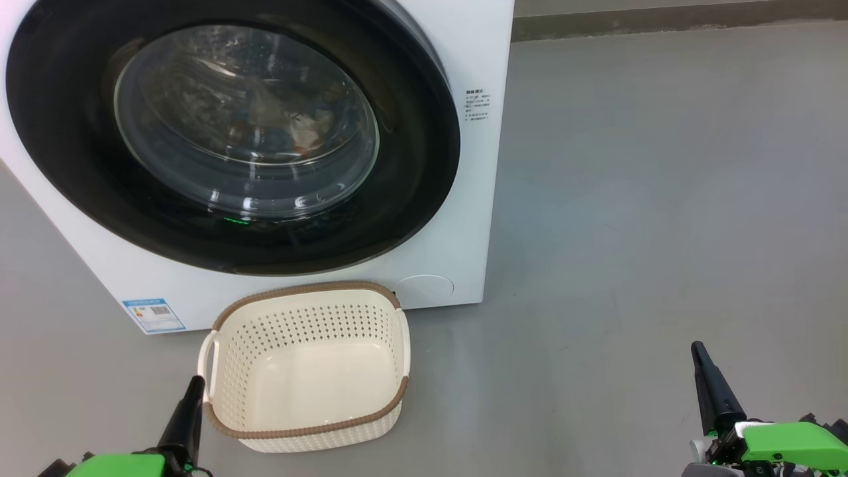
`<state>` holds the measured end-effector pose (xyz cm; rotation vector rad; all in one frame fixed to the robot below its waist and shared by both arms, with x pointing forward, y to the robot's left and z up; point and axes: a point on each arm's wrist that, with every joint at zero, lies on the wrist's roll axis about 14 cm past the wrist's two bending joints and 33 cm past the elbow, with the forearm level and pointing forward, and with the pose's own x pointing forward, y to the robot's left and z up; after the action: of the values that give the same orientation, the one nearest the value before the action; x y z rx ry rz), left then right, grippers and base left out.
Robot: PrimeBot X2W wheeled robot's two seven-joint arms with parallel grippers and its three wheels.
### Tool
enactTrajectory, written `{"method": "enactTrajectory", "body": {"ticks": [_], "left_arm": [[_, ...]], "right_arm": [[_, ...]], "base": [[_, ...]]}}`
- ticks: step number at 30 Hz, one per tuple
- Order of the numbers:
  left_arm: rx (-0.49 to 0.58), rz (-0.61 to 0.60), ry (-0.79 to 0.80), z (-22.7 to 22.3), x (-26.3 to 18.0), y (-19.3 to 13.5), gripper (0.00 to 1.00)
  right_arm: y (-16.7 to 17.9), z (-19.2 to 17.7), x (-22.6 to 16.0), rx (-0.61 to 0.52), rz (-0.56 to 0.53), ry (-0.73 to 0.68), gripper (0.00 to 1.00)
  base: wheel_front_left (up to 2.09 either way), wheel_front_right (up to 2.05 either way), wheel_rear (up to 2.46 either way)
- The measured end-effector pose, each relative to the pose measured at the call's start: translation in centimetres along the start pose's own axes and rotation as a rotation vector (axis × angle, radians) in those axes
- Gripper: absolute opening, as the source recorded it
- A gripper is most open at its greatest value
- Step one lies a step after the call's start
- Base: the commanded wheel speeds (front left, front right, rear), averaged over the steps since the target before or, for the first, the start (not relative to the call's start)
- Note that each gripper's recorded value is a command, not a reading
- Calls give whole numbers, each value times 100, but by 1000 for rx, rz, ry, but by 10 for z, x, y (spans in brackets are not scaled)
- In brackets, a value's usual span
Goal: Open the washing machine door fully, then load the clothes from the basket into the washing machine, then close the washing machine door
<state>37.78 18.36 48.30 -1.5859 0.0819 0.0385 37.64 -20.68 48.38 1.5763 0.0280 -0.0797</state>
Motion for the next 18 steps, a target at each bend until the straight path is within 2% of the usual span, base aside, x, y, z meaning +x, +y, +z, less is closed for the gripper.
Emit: {"method": "enactTrajectory", "body": {"ticks": [18], "left_arm": [[0,0,0,0,0,0,0]], "right_arm": [[0,0,0,3,0,0,0]], "base": [[0,0,0]]}}
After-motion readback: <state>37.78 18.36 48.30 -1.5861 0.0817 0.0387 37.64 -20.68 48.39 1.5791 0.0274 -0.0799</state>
